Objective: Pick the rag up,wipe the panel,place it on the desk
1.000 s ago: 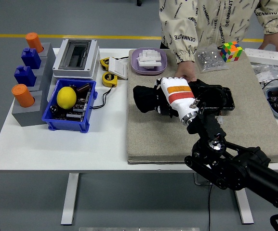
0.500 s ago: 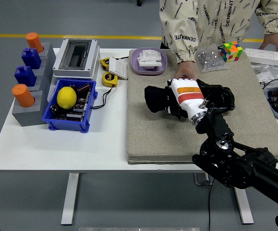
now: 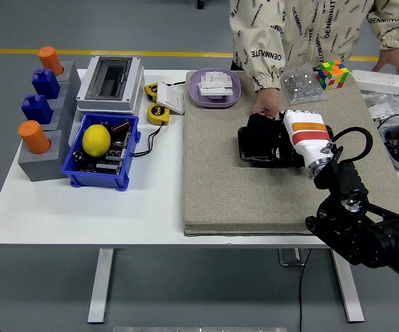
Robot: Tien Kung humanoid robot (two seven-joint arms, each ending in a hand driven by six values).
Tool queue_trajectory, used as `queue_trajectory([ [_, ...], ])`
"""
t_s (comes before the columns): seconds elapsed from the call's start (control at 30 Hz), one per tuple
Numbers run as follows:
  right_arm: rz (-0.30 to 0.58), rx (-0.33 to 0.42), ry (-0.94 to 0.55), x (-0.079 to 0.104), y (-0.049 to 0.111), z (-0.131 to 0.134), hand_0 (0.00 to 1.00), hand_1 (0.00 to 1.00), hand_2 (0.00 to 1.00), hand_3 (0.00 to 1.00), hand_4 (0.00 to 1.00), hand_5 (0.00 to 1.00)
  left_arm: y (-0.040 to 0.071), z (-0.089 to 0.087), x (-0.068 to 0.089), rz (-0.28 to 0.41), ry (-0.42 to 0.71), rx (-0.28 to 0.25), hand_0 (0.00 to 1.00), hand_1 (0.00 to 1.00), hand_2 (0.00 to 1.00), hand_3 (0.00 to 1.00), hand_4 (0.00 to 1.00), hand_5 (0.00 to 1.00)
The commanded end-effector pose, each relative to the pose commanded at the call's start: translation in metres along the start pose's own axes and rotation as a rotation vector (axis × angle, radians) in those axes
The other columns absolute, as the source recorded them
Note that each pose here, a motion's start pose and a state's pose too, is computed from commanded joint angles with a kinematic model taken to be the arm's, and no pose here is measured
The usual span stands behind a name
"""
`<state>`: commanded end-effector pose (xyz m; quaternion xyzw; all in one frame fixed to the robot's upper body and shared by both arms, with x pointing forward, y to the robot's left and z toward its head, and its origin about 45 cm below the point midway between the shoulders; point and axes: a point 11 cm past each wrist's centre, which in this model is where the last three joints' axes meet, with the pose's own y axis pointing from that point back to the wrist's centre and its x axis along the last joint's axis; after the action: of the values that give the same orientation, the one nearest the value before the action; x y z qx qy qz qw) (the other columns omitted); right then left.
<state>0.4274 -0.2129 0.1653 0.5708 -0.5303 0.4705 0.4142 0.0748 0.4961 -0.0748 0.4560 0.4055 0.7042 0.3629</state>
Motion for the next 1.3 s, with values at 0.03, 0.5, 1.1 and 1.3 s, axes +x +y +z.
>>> queue_trajectory([
  [0.03,0.003,-0.014,0.006,0.001,0.0,0.007,0.284,0.4,0.421,0.436,0.956,0.022,0.0,-0.001,0.0,0.0,0.0,0.001,0.604,0.642,0.656,0.562,0.627,0.445],
  [0.5,0.017,-0.164,0.042,0.009,0.008,0.073,0.284,0.401,0.422,0.436,0.957,0.023,0.0,-0.003,0.001,0.001,-0.003,0.004,0.604,0.642,0.655,0.562,0.627,0.445],
  [1.1,0.045,-0.287,0.094,0.029,0.025,0.138,0.284,0.4,0.422,0.436,0.958,0.024,0.0,-0.004,0.001,0.001,0.001,0.005,0.605,0.642,0.657,0.562,0.627,0.445],
  [1.3,0.056,-0.315,0.108,0.037,0.03,0.154,0.284,0.4,0.422,0.436,0.959,0.025,0.0,-0.005,0.001,0.002,0.004,0.008,0.605,0.642,0.656,0.562,0.627,0.444],
])
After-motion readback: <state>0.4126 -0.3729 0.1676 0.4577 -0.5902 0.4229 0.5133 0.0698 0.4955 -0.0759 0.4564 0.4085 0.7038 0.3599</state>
